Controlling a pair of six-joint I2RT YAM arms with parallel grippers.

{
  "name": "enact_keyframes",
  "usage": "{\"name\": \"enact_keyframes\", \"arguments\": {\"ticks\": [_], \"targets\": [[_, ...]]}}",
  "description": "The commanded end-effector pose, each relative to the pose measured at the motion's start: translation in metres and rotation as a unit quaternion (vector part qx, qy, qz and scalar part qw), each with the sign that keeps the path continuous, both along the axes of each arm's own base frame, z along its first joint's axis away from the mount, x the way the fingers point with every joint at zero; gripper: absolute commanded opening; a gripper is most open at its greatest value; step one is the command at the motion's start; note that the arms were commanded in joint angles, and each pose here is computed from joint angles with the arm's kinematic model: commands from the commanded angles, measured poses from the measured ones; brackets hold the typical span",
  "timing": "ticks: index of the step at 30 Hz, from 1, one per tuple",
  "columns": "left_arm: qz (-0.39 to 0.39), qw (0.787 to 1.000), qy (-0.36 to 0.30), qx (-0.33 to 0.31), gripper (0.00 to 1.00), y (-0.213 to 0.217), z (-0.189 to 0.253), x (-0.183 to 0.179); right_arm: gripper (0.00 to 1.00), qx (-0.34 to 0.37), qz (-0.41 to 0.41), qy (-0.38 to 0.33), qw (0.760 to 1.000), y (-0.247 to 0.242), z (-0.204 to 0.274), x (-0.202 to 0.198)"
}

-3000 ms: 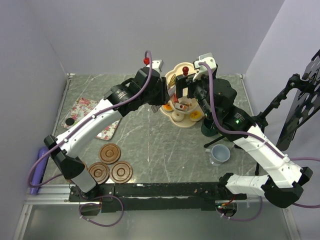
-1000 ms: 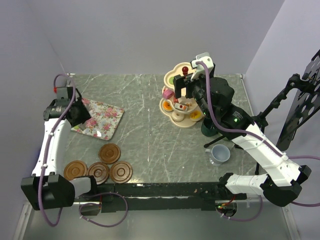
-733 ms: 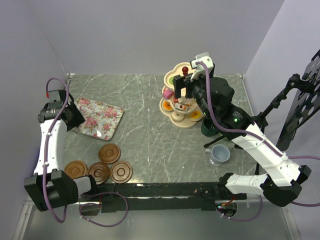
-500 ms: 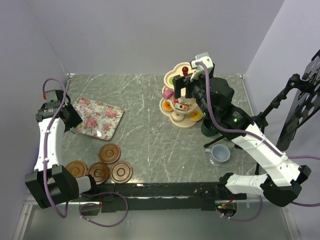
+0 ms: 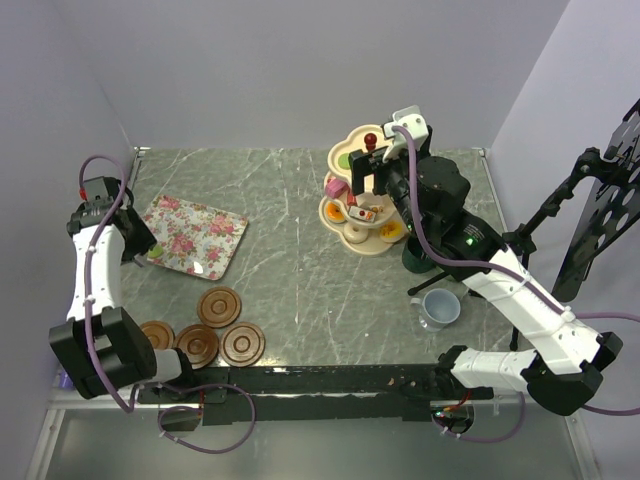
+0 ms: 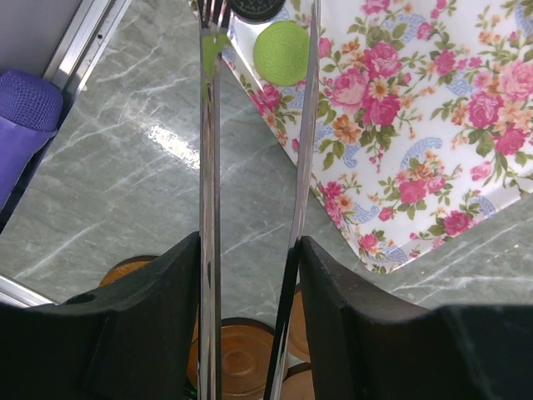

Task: Serve the afternoon tea
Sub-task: Pick up the desert from the tray.

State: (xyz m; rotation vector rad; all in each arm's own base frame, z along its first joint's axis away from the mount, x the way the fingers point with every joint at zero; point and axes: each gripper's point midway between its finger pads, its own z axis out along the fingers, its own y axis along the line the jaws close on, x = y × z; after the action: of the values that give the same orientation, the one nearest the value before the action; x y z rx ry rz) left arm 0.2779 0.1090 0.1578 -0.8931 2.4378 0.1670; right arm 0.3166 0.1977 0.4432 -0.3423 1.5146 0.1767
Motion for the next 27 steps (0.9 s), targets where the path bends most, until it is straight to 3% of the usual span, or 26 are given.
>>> {"name": "enact_keyframes", "arguments": {"ticks": [1,27], "targets": [[0.005,1.0,-0.013,0.02,0.52,0.012,0.011,0.009,0.96,0.02,-0.011,-0.032,0.999,-0.011,0.02,-0.002],[0.003,1.0,0.008,0.016,0.52,0.021,-0.018,0.014,0.96,0.02,-0.009,-0.023,0.999,-0.009,0.017,0.004]]}}
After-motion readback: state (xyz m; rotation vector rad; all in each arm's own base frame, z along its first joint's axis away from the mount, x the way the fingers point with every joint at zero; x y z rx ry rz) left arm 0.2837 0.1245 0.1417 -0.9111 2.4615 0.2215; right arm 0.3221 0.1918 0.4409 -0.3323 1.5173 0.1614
